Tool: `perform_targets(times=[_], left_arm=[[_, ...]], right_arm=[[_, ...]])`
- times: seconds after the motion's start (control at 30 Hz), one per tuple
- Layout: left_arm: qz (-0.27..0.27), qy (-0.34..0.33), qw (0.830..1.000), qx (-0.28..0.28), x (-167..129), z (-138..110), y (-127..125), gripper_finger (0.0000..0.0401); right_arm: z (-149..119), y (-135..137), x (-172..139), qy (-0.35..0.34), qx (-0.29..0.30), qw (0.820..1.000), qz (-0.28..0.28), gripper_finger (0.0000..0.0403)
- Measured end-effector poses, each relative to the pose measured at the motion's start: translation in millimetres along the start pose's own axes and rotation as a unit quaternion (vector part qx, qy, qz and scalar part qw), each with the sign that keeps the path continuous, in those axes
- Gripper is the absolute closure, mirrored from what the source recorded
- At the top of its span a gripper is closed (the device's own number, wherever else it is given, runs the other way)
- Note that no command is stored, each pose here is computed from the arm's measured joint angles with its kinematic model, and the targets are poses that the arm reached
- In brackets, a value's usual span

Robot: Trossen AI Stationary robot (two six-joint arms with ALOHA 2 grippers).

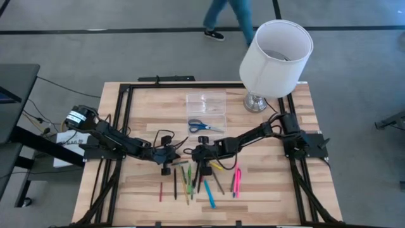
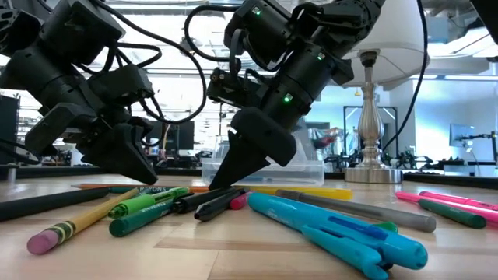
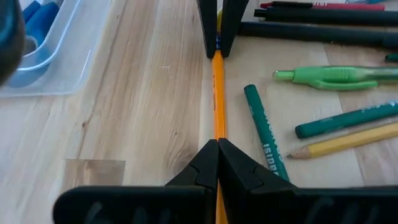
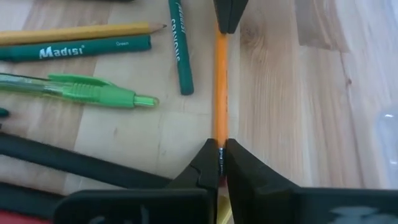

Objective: Pick & place school supplies into a supply box
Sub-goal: Put the orange pencil into the supply box

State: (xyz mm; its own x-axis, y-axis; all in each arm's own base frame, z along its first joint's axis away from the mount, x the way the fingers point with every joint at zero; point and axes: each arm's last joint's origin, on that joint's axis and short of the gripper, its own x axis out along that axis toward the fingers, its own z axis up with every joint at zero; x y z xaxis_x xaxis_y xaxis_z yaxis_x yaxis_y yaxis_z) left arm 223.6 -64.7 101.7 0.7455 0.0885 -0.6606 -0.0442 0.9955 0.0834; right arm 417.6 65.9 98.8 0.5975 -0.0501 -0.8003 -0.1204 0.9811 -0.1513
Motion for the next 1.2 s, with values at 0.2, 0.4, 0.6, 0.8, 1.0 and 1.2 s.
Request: perform_targets(times=[0.2,0.4,0.6,0.8,1.0,1.2], left_arm=[[0.002,-0.057,0.998,0.024,-7,12,-5,0.0401],[0.013,-0.079,0.996,0.028,-16,18,-8,0.0401],[0.034,-0.077,0.996,0.037,-19,17,-9,0.0401],[0.045,-0.059,0.997,0.032,-19,13,-8,0.0401],[0.046,-0.06,0.997,0.03,-19,13,-8,0.0401],[0.07,-0.067,0.995,0.033,-21,13,-10,0.0401]], right_arm=[[1,1,0,-0.003,-0.005,1.0,0.001,0.0402],[2,5,-1,-0.003,-0.009,1.0,-0.016,0.0402],[6,9,-11,-0.006,-0.015,0.999,-0.028,0.0403],[10,15,-29,-0.001,-0.028,0.998,-0.057,0.0402],[17,14,-41,-0.013,-0.032,0.997,-0.068,0.0402],[19,9,-57,0.005,-0.034,0.995,-0.099,0.04]])
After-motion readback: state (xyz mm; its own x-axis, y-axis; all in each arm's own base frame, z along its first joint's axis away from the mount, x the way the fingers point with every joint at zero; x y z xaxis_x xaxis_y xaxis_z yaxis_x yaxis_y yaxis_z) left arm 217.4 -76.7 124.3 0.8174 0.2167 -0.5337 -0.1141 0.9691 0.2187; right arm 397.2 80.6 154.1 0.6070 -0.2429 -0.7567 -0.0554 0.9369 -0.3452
